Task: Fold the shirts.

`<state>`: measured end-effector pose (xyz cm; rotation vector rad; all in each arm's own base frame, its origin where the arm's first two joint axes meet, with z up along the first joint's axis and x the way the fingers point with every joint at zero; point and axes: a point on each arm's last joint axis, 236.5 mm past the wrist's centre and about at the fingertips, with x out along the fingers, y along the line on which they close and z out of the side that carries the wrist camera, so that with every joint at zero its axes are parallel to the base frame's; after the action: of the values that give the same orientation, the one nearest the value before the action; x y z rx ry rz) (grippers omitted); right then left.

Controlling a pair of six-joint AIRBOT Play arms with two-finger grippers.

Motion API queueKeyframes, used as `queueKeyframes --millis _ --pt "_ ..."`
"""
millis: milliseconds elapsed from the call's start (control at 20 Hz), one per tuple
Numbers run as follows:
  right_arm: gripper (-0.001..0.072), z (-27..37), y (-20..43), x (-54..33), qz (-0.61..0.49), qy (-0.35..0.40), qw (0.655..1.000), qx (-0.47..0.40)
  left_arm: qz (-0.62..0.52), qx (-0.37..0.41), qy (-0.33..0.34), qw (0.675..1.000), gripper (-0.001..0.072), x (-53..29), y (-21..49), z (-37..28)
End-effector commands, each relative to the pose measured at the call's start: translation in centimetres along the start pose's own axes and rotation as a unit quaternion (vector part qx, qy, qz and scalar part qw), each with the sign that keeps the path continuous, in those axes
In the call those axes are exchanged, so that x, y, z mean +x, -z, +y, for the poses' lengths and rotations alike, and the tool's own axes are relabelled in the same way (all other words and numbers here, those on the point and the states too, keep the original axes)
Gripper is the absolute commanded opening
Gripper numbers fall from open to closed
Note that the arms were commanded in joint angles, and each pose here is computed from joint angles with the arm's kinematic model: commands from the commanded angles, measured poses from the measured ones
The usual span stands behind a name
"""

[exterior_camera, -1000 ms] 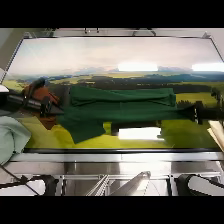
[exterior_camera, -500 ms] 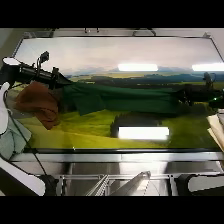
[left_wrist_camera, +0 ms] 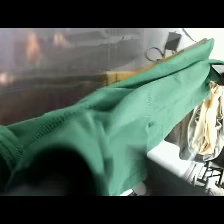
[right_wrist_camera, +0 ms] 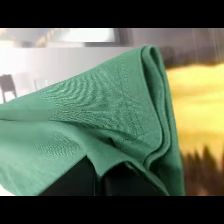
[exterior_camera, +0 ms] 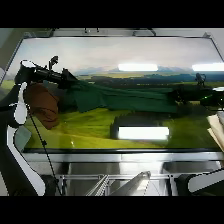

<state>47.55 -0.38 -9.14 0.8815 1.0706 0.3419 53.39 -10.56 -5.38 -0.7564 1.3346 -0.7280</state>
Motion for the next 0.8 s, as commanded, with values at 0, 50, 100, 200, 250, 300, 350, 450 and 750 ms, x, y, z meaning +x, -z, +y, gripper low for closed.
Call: queueKeyframes --millis 0,50,100,200,250,300,350,450,750 --pt "0.0328 0.7 0.4 -0.5 0.018 -0.013 0.999 -0.023 -0.008 0.008 0.017 1.0 0.071 -1.6 -0.6 -0.8" --pt "0.0398 1.0 0.2 -1.3 0.025 -0.017 0.999 -0.034 -0.023 0.01 0.04 0.999 0.071 -2.7 -1.2 -2.1" --pt "0.0398 1.1 -0.2 -2.4 0.029 -0.017 0.998 -0.046 -0.048 0.007 0.067 0.997 0.071 -4.2 -1.9 -3.6" --pt "0.058 -0.1 -1.9 -5.5 0.019 0.014 0.998 -0.059 -0.086 0.002 0.099 0.991 0.0709 -7.2 -2.6 -5.3" --pt "0.07 -1.4 -2.6 -6.7 0.009 0.036 0.998 -0.047 -0.095 0.005 0.098 0.991 0.0709 -8.7 -2.6 -5.5" --pt "0.07 -2.6 -2.6 -7.5 0.008 0.052 0.998 -0.034 -0.098 0.008 0.098 0.99 0.0708 -9.9 -2.3 -5.8" --pt "0.07 -3.5 -2.0 -7.7 0.019 0.062 0.998 -0.023 -0.094 0.015 0.099 0.99 0.0668 -10.5 -1.9 -6.3" --pt "0.07 -4.6 0.2 -6.7 0.066 0.073 0.995 0.001 -0.075 0.028 0.103 0.991 0.037 -10.2 -0.9 -7.7" --pt "0.0699 -2.8 4.4 0.2 0.152 0.062 0.986 0.0 0.008 0.083 0.116 0.99 0.0002 -1.6 1.7 -12.7"
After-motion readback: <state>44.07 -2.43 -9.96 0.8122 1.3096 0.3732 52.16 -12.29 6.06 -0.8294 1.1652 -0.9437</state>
